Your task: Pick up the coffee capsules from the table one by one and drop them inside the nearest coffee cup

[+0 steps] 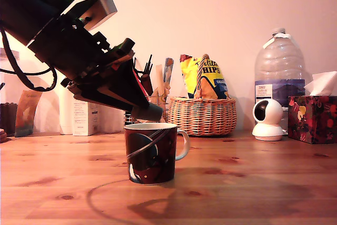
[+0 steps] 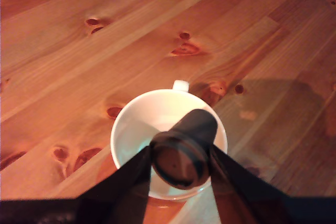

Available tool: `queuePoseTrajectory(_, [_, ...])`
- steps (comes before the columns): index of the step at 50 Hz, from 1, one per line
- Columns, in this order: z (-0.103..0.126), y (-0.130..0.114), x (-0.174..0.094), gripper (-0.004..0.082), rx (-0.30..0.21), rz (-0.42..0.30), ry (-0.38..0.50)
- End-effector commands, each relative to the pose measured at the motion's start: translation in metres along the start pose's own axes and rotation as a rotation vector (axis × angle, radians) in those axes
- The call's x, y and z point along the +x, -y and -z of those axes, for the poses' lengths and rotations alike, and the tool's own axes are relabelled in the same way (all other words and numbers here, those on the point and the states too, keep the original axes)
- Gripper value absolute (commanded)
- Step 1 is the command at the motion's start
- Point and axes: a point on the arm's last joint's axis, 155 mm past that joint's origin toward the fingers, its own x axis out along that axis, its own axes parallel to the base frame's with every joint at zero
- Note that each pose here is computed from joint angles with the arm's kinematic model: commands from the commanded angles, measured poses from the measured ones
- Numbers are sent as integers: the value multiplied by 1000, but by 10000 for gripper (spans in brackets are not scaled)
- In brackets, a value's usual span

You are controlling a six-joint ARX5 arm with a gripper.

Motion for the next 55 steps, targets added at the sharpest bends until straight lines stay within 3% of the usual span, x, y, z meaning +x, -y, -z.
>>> queuePoseTrajectory(1, [2, 2, -1, 536, -1, 4, 3])
queuePoseTrajectory(3, [2, 1, -1, 656, -6, -1, 5])
queuePoseTrajectory(6, [2, 1, -1, 727, -12, 0, 4])
queuePoseTrajectory(23, [-4, 2, -6, 720, -7, 0, 24])
queuePoseTrajectory(27, [-12, 4, -13, 648, 0, 0, 48])
queuePoseTrajectory(30, [-18, 5, -20, 535, 5, -1, 65])
queuePoseTrajectory(37, [-24, 5, -38, 65, 21, -27, 77])
queuePoseTrajectory(39, [-23, 5, -42, -25, 19, -36, 71])
queuePoseTrajectory(55, [-15, -8, -68, -16, 12, -139, 40])
